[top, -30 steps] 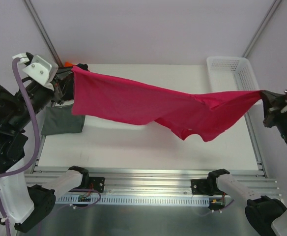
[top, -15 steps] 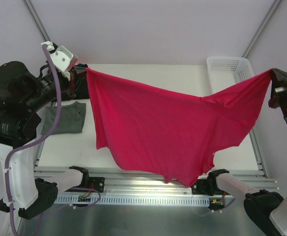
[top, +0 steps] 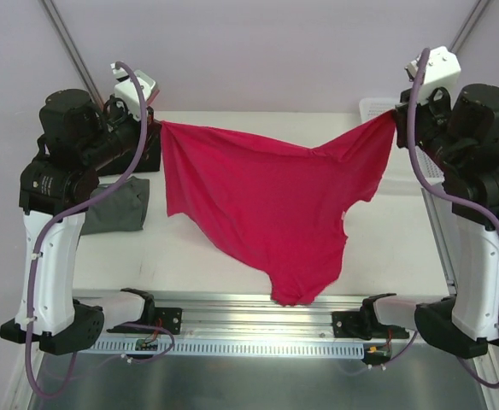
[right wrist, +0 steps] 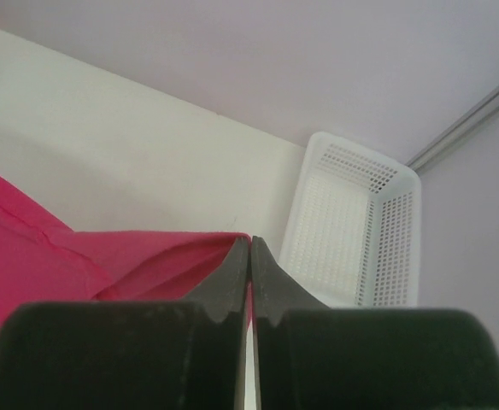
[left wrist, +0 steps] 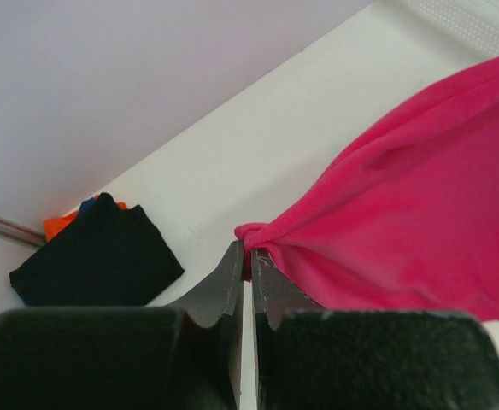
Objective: Fold and stack the t-shirts
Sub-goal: Flatten the tshirt out
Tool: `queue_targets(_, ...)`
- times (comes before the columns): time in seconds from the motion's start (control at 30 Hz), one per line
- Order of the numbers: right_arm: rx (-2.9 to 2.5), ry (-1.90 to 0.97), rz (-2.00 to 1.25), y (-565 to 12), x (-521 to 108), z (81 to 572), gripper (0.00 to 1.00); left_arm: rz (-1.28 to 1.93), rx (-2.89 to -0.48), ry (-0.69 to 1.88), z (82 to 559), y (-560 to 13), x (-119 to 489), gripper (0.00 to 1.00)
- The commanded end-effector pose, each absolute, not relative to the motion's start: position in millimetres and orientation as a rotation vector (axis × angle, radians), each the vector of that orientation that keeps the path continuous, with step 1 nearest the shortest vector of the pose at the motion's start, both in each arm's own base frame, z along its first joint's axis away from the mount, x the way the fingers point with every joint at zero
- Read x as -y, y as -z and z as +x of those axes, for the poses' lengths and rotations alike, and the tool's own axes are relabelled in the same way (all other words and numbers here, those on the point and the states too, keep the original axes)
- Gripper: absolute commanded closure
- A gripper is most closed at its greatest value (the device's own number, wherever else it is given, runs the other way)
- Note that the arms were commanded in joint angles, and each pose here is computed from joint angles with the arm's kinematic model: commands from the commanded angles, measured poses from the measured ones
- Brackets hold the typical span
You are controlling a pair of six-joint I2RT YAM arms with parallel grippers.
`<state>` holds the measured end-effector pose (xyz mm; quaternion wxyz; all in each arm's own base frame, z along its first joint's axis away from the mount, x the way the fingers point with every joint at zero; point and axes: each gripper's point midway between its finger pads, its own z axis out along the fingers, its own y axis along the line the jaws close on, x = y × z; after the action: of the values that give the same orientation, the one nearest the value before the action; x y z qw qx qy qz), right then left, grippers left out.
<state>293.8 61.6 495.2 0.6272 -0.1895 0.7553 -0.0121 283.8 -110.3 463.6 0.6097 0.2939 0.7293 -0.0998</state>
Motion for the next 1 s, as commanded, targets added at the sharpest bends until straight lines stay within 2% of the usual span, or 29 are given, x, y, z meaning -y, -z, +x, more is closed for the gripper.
queue_targets(0.0, -1.593, 0.001, -0.353, -534.4, -49.6, 255.3, 1.0, 0.618, -1.634, 0.17, 275.7, -478.1, 96.5, 1.0)
queue_targets(0.1, -1.598, 0.004, -0.343, -529.0, -45.8, 249.4, 1.0, 0.613, -1.666, 0.176, 273.3, -464.7, 95.5, 1.0)
queue_targets(0.3, -1.723, -0.001, -0.36, -478.0, -48.0, 265.3, 0.99, 0.627, -1.743, 0.224, 269.6, -429.6, 99.9, 1.0)
queue_targets(0.43, -1.731, -0.007, -0.33, -480.9, -44.3, 261.1, 1.0, 0.637, -1.758, 0.254, 264.0, -422.6, 103.2, 1.0)
queue_targets(0.63, -1.59, 0.007, -0.321, -530.3, -33.0, 215.0, 1.0, 0.606, -1.663, 0.258, 240.7, -453.0, 99.1, 1.0)
queue_targets(0.97, -1.426, 0.075, -0.223, -565.3, -5.2, 119.5, 1.0, 0.605, -1.415, 0.275, 170.8, -521.8, 92.6, 1.0)
